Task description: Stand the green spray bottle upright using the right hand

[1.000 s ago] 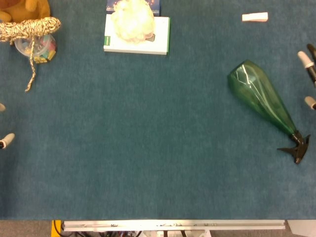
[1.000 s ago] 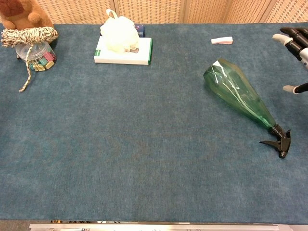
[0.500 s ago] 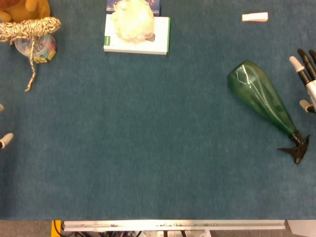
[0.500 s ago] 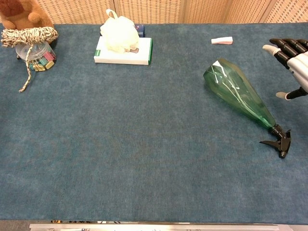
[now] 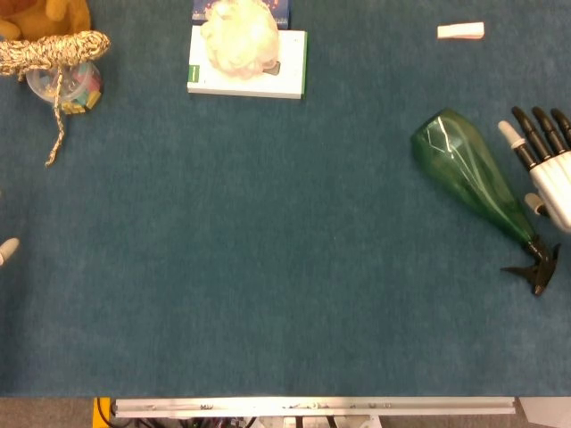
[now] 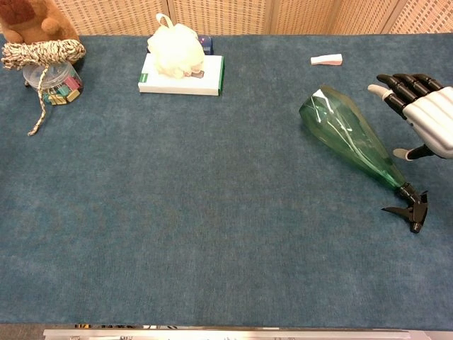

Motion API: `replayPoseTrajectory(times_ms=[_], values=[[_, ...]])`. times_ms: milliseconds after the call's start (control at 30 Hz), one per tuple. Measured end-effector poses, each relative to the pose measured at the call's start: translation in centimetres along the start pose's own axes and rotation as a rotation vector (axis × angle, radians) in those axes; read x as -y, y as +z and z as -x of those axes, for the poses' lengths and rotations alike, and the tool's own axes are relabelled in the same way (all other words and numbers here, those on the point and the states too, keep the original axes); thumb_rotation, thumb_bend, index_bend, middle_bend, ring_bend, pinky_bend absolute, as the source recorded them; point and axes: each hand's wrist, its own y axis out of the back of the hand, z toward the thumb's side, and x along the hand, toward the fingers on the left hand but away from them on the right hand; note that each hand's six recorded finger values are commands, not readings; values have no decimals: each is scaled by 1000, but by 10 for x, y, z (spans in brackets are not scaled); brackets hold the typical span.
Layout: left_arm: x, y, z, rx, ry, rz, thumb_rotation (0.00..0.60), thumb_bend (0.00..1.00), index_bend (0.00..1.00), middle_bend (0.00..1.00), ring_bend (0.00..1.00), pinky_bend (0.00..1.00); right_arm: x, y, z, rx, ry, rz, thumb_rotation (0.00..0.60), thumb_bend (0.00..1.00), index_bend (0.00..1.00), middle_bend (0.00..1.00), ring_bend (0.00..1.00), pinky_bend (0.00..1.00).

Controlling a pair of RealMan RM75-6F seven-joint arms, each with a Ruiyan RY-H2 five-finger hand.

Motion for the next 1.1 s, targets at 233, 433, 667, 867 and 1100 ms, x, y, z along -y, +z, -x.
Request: replayPoseTrajectory(times_ms=[233, 433, 667, 867, 1100], values=[[-4, -1, 1, -6, 13, 2, 600, 25, 393, 315, 194, 374, -1, 11, -2, -33, -7, 29, 600, 0, 0, 0, 0, 115], [-8, -3, 1, -16, 29, -5, 600, 25, 394, 315, 193, 374, -4, 18, -3, -56, -21, 76, 600, 0, 0, 0, 0, 115], [-10, -6, 1, -28, 35, -6, 600, 25, 393, 315, 193, 374, -8, 26, -4, -89, -38, 138, 600, 0, 0, 0, 0, 114], [-11, -6, 1, -32, 38, -5, 600, 25, 394, 315, 193, 374, -12, 35, -5, -123, -57, 197, 600, 0, 0, 0, 0, 114], [-14, -8, 1, -38, 46, -3, 600, 26, 393, 315, 193, 374, -14, 47, -4, -164, -73, 285, 600, 0, 0, 0, 0, 114]])
